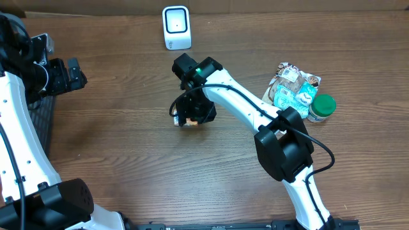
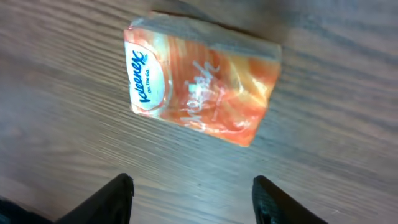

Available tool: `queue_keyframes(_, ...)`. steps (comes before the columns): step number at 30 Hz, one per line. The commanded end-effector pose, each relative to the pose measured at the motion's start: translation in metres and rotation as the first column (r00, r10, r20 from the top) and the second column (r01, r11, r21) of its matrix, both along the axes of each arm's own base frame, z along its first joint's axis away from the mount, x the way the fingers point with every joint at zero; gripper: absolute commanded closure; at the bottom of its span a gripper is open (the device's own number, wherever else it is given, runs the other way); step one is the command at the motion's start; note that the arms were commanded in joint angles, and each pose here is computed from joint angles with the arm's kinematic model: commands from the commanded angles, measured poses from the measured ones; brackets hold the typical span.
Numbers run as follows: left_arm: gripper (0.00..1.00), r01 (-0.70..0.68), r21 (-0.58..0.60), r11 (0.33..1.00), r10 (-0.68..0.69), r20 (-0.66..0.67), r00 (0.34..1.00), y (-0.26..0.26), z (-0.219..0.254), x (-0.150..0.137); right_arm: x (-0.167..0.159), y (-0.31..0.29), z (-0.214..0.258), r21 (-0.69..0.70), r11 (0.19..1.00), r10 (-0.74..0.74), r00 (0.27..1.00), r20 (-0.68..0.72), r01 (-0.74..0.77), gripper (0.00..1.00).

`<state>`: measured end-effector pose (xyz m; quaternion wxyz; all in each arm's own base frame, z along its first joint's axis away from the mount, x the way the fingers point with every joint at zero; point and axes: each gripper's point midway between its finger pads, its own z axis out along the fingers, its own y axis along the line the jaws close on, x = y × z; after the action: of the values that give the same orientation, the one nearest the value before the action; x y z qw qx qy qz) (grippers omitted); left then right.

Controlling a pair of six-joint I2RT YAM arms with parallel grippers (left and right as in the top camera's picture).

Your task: Scan the item barcode

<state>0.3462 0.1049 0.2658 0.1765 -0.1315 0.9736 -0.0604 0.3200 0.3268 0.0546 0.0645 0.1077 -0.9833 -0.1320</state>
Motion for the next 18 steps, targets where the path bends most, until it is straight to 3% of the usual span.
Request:
queue_keyframes(1, 0.0, 0.017, 0.006, 1.0, -0.017, 0.004, 1.0, 0.001, 0.0, 0.001, 0.029, -0.018, 0.012, 0.038, 0.967, 0.243, 0.96, 0.14, -0.25, 0.4)
queue_keyframes(6, 0.01, 0.017, 0.006, 1.0, -0.017, 0.004, 1.0, 0.001, 0.0, 0.001, 0.054, -0.03, 0.014, 0.031, 0.858, 0.485, 0.828, 0.282, -0.513, 0.38)
queue_keyframes(11, 0.0, 0.017, 0.006, 1.0, -0.017, 0.004, 1.0, 0.001, 0.0, 0.001, 0.081, -0.018, 0.013, -0.009, 0.763, 0.587, 0.686, 0.429, -0.647, 0.37)
queue_keyframes(18, 0.0, 0.017, 0.006, 1.0, -0.017, 0.004, 1.0, 0.001, 0.0, 0.001, 0.078, -0.006, -0.001, 0.04, 0.731, 0.594, 0.663, 0.455, -0.682, 0.43)
